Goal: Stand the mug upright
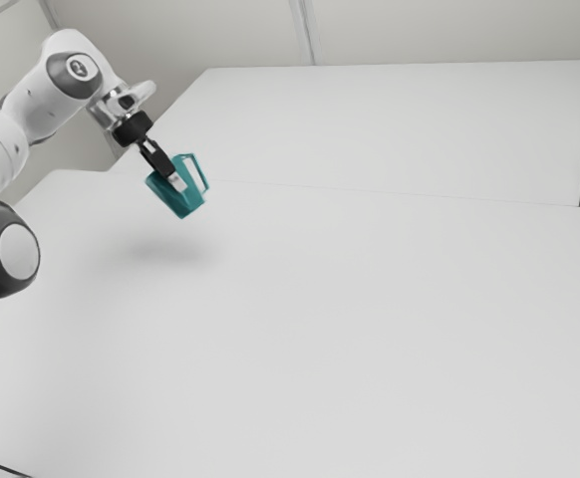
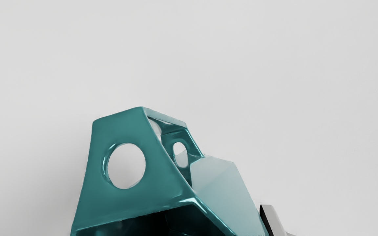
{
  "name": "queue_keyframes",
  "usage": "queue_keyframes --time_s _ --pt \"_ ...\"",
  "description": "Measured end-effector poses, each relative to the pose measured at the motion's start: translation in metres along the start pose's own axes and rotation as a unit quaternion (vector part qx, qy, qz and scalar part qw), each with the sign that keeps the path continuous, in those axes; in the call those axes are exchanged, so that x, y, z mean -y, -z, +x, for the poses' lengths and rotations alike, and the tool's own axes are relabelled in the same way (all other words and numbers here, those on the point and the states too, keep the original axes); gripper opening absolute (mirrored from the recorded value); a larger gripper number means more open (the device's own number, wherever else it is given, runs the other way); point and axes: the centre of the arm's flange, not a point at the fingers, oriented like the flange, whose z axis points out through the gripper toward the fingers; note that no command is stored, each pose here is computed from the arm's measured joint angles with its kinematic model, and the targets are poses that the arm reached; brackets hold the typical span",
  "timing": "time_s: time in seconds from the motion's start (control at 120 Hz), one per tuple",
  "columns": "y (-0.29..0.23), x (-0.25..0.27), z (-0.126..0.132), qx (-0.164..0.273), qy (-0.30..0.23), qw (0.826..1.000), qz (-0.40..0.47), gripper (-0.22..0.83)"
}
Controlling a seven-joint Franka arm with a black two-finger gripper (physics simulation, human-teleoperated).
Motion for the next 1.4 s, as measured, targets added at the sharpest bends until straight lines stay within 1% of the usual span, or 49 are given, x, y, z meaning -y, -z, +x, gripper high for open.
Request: queue_keyframes --time_s 0.033,0.117,0.183,0.242,0.308,0.467,0.558,0.65,0.767,0.992,1.4 --pt "-0.016 -0.02 0.006 0.025 -0.002 1.0 0.013 -0.16" --pt "-0.05 -0.07 0.005 0.069 -0.011 0.996 0.061 -0.16" --pt "-0.069 -0.099 -0.008 0.086 -0.018 0.99 0.107 -0.16" --pt "-0.081 -0.109 -0.022 0.089 -0.019 0.986 0.143 -0.17" --pt "-0.092 -0.114 -0.031 0.085 -0.022 0.98 0.181 -0.17" --pt "-0.112 -0.114 -0.029 0.069 -0.037 0.966 0.248 -0.17" --pt "-0.13 -0.108 -0.039 0.066 -0.036 0.96 0.269 -0.17" --pt "-0.138 -0.11 -0.049 0.054 -0.035 0.955 0.288 -0.17" --pt "-0.146 -0.11 -0.055 0.037 -0.032 0.951 0.305 -0.17" --pt "-0.161 -0.102 -0.057 0.017 -0.019 0.948 0.316 -0.17" --pt "-0.182 -0.092 -0.06 0.006 0.004 0.95 0.312 -0.17"
